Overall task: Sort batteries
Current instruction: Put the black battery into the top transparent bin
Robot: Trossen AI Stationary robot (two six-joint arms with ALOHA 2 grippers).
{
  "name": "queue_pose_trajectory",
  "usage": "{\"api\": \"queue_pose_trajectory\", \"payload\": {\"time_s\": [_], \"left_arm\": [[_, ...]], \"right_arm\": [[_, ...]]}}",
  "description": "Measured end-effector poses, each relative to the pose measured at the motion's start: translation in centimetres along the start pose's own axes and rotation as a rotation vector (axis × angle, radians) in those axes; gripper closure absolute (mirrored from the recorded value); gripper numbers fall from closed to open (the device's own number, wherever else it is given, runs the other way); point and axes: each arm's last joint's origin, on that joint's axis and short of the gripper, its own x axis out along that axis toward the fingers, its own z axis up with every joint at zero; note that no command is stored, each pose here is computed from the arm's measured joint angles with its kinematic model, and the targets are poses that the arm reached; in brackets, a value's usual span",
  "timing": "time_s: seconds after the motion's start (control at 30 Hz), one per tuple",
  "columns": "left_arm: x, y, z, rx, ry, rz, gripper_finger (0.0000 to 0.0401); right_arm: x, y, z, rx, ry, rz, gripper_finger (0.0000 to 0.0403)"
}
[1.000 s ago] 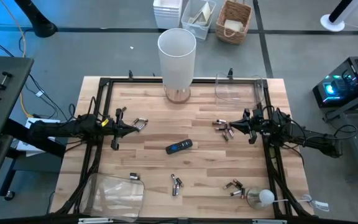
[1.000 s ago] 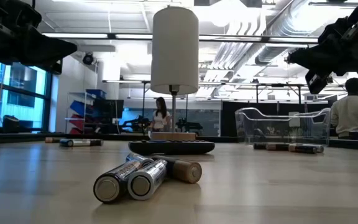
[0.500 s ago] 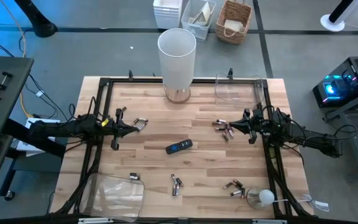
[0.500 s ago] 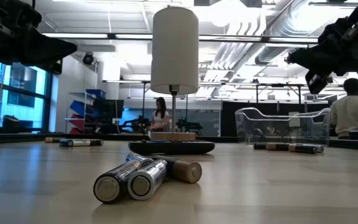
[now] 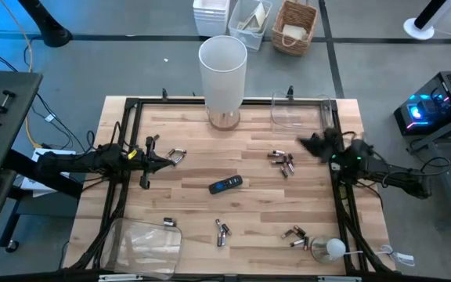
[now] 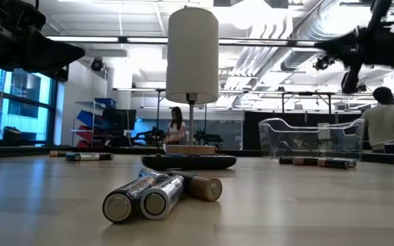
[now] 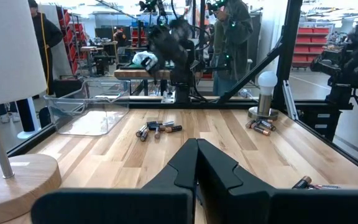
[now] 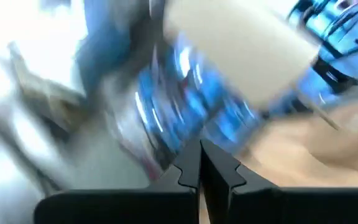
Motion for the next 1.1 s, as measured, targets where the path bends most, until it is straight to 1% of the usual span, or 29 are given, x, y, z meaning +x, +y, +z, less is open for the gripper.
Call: {"api": "queue_pose_trajectory", "payload": {"time_s": [0.03,0.07,0.1,0.13,0.17,0.2,0.23,0.27,0.3,0.37,0.4,0.47,0.5,0.6,0.67,0.73,0.8,0.93,1.0,1.1], "left_arm": [[0.0,0.0,0.0,0.000,0.000,0.000,0.0400],[0.0,0.0,0.0,0.000,0.000,0.000,0.0400],[0.0,0.0,0.0,0.000,0.000,0.000,0.0400],[0.0,0.0,0.0,0.000,0.000,0.000,0.0400],[0.0,0.0,0.0,0.000,0.000,0.000,0.0400],[0.0,0.0,0.0,0.000,0.000,0.001,0.0400],[0.0,0.0,0.0,0.000,0.001,0.000,0.0400],[0.0,0.0,0.0,0.000,0.001,0.000,0.0400],[0.0,0.0,0.0,0.000,0.001,0.000,0.0400],[0.0,0.0,0.0,0.000,0.001,0.000,0.0400],[0.0,0.0,0.0,0.000,0.001,0.000,0.0400],[0.0,0.0,0.0,0.000,0.001,0.000,0.0400],[0.0,0.0,0.0,0.000,0.001,0.000,0.0400],[0.0,0.0,0.0,0.000,0.001,0.000,0.0400],[0.0,0.0,0.0,0.000,0.001,0.000,0.0400],[0.0,0.0,0.0,0.000,0.001,0.000,0.0400],[0.0,0.0,0.0,0.000,0.001,0.000,0.0400],[0.0,0.0,0.0,0.000,0.001,0.000,0.0400],[0.0,0.0,0.0,0.000,0.001,0.000,0.0400],[0.0,0.0,0.0,0.000,0.001,0.000,0.0400]], "right_arm": [[0.0,0.5,0.6,0.071,-0.081,0.037,0.0402],[-0.1,1.1,1.1,0.085,-0.128,0.106,0.0402],[-0.1,1.9,1.5,0.067,-0.137,0.206,0.0402],[-0.1,2.8,1.8,0.045,-0.115,0.298,0.0402],[0.1,3.7,2.2,0.033,-0.063,0.367,0.0402],[0.4,4.4,2.4,0.025,0.010,0.401,0.0402],[0.9,5.2,2.5,0.020,0.109,0.397,0.0402],[1.4,5.9,2.5,0.011,0.224,0.362,0.0402],[1.9,6.3,2.3,-0.007,0.351,0.288,0.0402],[2.7,6.8,1.7,-0.070,0.610,0.077,0.0403],[2.9,6.9,1.4,-0.110,0.716,-0.036,0.0403],[3.6,6.9,0.6,-0.163,0.882,-0.239,0.0403],[4.0,6.9,0.2,-0.171,0.936,-0.312,0.0403],[5.6,6.6,-1.7,-0.136,1.027,-0.461,0.0403],[6.8,6.0,-3.0,-0.116,1.022,-0.537,0.0403],[7.8,5.0,-4.0,-0.041,0.997,-0.655,0.0402],[8.4,3.8,-4.9,0.031,1.019,-0.760,0.0395],[9.0,1.8,-6.9,0.090,1.110,-0.894,0.0361],[9.3,1.3,-7.6,0.074,1.152,-0.950,0.0338],[9.9,0.8,-8.3,0.019,1.219,-1.020,0.0304]]}}
